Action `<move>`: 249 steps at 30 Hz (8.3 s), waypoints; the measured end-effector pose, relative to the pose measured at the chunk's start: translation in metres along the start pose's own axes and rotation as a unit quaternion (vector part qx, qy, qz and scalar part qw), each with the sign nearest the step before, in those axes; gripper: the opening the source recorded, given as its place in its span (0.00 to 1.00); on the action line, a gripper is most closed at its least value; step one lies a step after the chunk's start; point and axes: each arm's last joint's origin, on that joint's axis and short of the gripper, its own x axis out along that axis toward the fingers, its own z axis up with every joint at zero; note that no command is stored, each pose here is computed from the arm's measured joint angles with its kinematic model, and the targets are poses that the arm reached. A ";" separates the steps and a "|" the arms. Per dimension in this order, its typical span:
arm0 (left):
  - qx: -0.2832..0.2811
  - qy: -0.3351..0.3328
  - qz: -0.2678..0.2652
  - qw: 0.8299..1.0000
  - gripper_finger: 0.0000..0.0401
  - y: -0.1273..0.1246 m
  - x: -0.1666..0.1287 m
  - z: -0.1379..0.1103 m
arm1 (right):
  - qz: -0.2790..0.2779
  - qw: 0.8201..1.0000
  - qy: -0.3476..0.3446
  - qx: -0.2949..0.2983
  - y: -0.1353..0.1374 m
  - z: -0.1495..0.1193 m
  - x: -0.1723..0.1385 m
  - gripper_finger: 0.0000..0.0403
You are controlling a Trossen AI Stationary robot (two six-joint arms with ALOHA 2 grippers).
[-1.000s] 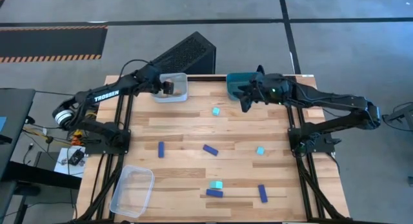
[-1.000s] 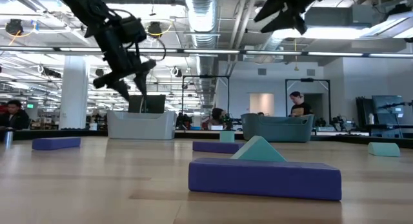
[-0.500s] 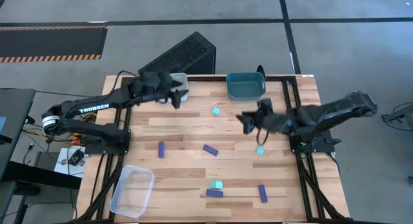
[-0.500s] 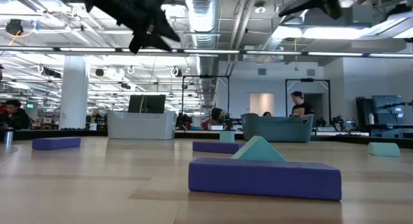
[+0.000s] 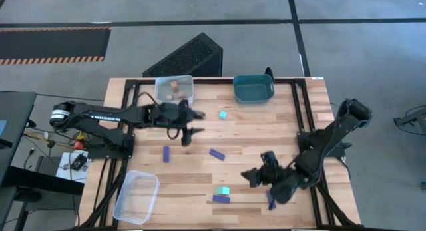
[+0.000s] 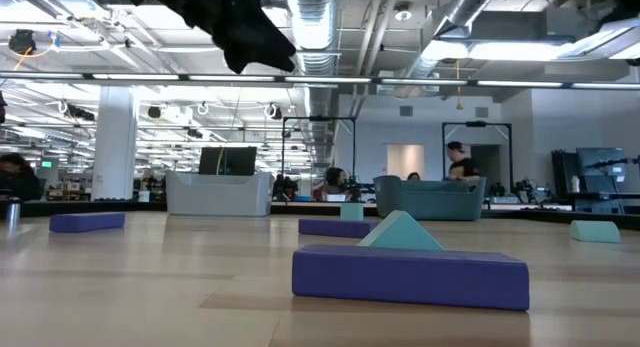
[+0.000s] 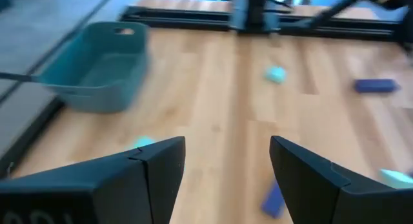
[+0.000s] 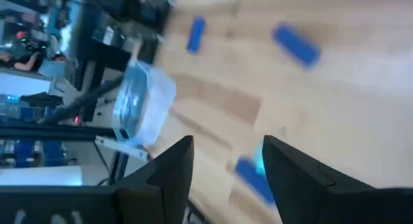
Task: Sort & place blocks by color
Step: Put the top left blue block into the blue bin
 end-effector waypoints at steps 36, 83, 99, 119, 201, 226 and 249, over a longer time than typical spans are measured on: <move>0.031 -0.105 -0.008 0.994 0.53 -0.045 -0.059 -0.010 | -0.414 0.899 0.107 -0.094 0.002 -0.081 0.014 0.43; -0.141 -0.247 -0.002 0.959 0.53 -0.020 -0.035 -0.041 | -0.346 0.902 0.143 -0.216 -0.096 0.016 0.048 0.43; -0.186 -0.162 0.070 0.966 0.53 -0.009 0.001 -0.047 | -0.289 0.903 0.146 -0.283 -0.094 0.074 0.045 0.45; -0.224 -0.032 0.130 0.965 0.40 -0.021 0.076 -0.042 | -0.106 0.912 -0.054 -0.394 -0.062 0.206 0.095 0.55; -0.167 0.045 0.073 0.982 0.50 0.090 -0.009 0.065 | -0.087 0.834 0.212 -0.502 -0.083 0.265 0.230 0.46; -0.036 -0.075 0.217 0.973 0.46 0.058 -0.076 0.097 | -0.113 0.849 0.220 -0.466 -0.045 0.202 0.208 0.40; -0.011 -0.018 0.173 0.985 0.46 0.133 -0.072 0.078 | -0.195 0.844 0.208 -0.455 -0.067 0.183 0.232 0.73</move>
